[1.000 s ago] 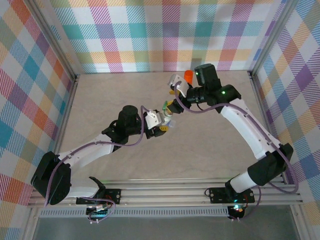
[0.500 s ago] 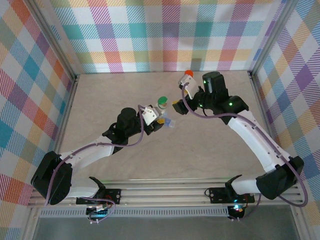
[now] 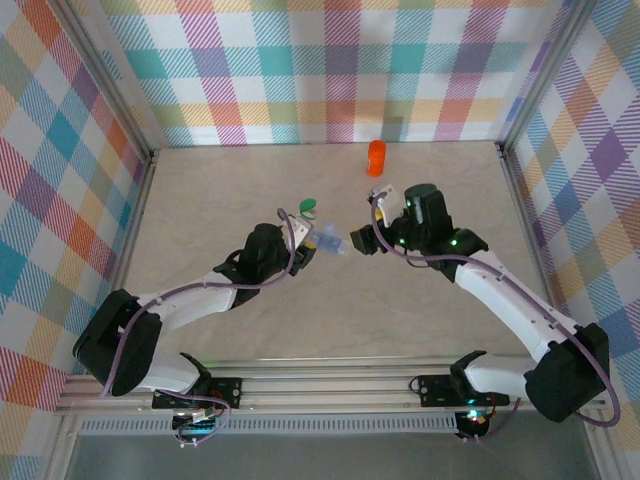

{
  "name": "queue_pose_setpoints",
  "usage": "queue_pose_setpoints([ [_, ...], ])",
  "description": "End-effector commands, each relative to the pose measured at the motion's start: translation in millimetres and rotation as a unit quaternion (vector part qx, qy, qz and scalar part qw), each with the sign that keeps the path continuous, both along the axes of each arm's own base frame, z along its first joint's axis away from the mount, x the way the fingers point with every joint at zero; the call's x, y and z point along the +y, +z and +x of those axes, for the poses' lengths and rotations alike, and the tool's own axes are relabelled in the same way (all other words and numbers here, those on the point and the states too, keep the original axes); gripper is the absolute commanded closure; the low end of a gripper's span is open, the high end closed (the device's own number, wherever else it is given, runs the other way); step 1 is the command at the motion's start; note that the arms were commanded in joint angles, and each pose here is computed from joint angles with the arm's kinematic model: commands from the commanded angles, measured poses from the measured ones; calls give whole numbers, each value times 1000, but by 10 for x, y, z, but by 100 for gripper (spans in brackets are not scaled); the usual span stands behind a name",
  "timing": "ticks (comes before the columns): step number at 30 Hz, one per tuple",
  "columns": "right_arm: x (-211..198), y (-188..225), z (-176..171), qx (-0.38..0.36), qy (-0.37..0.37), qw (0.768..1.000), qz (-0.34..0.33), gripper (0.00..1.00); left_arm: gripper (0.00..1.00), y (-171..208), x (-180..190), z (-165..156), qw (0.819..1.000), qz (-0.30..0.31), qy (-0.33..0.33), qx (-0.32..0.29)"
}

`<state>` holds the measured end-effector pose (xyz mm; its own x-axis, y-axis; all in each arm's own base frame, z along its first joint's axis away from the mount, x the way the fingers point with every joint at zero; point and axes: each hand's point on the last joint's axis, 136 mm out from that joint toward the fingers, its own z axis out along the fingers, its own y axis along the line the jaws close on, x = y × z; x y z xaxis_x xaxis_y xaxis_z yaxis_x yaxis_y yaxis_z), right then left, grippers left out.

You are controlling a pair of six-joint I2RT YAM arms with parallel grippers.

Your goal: Sort the pills into containers

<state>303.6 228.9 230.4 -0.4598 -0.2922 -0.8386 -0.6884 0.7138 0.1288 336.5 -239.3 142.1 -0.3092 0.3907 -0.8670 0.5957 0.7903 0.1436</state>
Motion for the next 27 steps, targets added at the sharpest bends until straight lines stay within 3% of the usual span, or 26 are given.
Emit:
queue_pose_setpoints([
  [1,-34,127,26,-26,-34,997,57,23,100,-144,-4,-57,1000,16,-5,16],
  [7,-181,-134,-25,-27,-71,995,66,23,100,-299,-88,-103,997,48,-41,52],
  [11,-286,-155,-24,-41,-98,992,68,23,100,-410,-34,-24,991,103,-27,83],
  [17,-401,-102,-60,-64,-123,987,81,23,100,-605,189,56,975,211,-25,64],
  [27,-375,-184,-54,-50,-124,987,91,23,100,-833,189,148,961,260,-36,84],
])
